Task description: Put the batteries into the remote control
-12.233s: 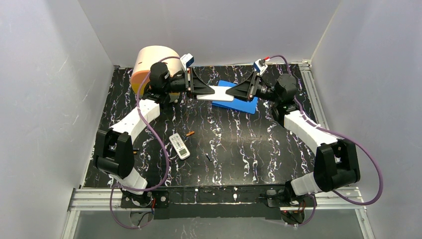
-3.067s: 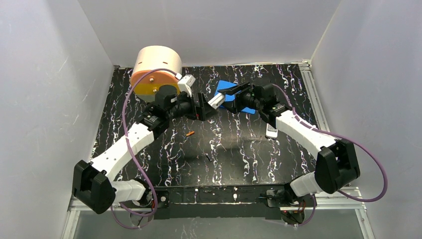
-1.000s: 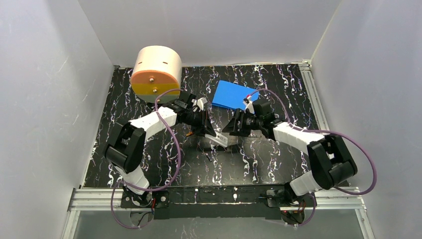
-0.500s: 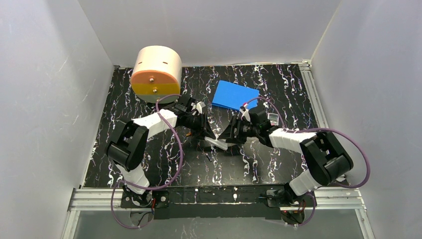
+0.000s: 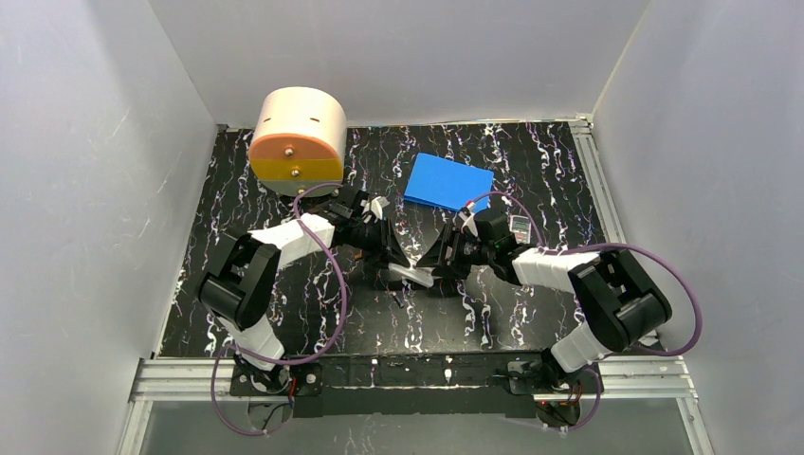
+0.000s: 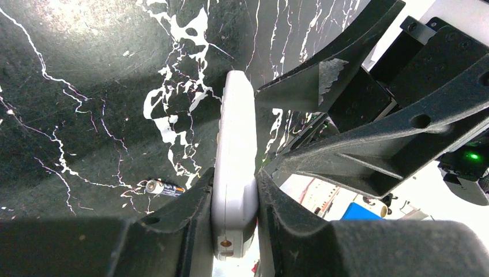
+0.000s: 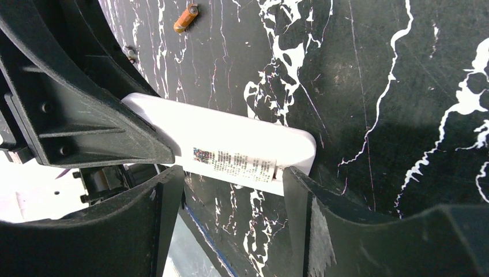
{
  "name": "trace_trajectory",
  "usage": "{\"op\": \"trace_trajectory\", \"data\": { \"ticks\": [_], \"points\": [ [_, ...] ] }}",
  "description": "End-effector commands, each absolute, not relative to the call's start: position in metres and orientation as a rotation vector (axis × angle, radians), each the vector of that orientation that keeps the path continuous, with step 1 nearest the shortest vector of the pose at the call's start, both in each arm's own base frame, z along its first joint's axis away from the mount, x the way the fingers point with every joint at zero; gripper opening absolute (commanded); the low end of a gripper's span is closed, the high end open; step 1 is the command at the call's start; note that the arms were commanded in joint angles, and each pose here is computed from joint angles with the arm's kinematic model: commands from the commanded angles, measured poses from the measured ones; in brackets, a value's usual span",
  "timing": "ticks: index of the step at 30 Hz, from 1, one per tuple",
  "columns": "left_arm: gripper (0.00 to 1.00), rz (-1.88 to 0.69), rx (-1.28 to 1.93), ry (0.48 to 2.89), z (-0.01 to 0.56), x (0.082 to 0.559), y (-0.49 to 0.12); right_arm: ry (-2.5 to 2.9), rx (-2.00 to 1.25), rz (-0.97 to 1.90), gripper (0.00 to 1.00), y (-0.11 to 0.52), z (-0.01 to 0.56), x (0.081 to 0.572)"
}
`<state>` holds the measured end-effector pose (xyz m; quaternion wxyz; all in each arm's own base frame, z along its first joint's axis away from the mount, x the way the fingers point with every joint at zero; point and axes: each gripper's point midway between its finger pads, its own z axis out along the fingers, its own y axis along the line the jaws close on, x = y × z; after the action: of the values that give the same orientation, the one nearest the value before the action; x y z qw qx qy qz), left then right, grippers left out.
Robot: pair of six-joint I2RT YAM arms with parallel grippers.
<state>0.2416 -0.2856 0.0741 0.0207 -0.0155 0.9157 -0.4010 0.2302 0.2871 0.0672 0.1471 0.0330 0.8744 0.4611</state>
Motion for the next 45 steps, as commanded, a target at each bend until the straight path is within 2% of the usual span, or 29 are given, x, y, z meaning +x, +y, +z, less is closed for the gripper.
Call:
{"op": "trace_trajectory", "data": {
  "ticks": [1, 11, 17, 29, 45],
  "points": [
    [0.0, -1.125, -0.097, 2.914, 0.057, 0.229, -0.271, 2.487, 0.079, 1.353, 0.72, 0.293, 0.067, 0.231],
    [0.0, -1.219, -0.08, 2.894, 0.062, 0.228, -0.279, 2.47, 0.101, 1.469, 0.72, 0.304, 0.065, 0.228],
    [0.0, -1.222, -0.067, 2.9, 0.061, 0.225, -0.278, 2.34, 0.114, 1.678, 0.71, 0.319, 0.095, 0.231],
    [0.0, -1.084, 0.019, 2.993, 0.05, 0.215, -0.271, 1.978, 0.048, 1.893, 0.69, 0.33, 0.164, 0.244],
    [0.0, -0.942, 0.071, 3.092, 0.037, 0.206, -0.265, 1.757, -0.001, 1.96, 0.66, 0.321, 0.206, 0.249]
  ]
}}
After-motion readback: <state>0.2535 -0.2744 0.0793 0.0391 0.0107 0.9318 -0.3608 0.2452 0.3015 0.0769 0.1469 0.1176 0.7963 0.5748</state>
